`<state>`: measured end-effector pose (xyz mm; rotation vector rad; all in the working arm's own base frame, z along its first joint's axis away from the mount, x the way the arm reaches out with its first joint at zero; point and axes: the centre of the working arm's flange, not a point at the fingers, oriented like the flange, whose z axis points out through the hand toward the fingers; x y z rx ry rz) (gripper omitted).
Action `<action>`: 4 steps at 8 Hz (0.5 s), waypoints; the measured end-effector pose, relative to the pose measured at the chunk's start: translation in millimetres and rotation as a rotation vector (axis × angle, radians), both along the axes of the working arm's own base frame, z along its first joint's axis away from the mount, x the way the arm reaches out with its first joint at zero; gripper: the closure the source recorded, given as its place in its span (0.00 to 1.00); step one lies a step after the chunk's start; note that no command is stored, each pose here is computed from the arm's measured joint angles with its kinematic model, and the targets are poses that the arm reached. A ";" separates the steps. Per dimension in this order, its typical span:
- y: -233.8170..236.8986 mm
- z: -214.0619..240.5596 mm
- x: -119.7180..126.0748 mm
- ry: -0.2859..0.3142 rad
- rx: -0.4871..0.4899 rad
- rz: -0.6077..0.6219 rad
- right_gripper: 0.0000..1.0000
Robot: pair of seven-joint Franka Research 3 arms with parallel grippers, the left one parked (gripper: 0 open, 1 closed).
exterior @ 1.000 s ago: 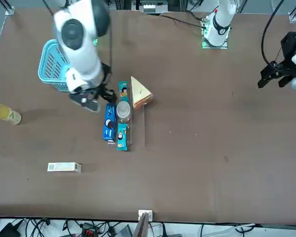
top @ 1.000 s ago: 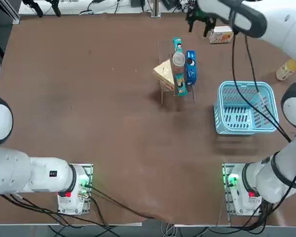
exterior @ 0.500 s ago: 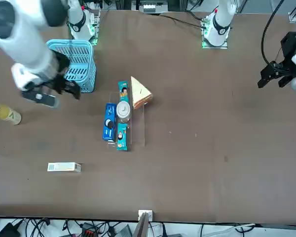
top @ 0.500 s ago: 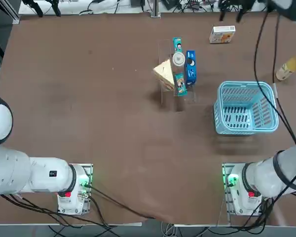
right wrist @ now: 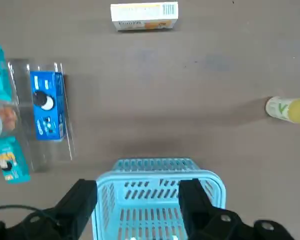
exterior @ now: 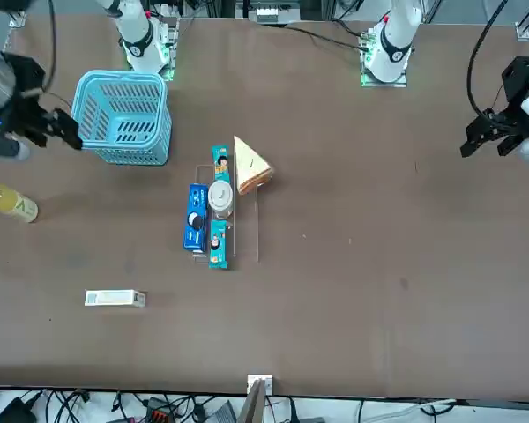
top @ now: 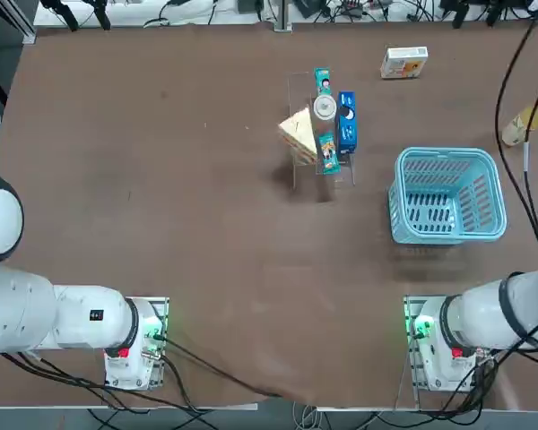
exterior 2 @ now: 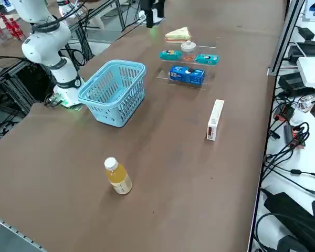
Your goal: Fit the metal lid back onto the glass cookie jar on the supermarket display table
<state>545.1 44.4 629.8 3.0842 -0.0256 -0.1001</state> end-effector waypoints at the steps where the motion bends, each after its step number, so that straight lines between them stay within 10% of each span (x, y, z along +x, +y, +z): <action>1: -0.5 13.0 -10.6 -0.006 0.001 0.019 0.00; 4: 8.4 24.1 -20.9 -0.014 0.001 0.051 0.00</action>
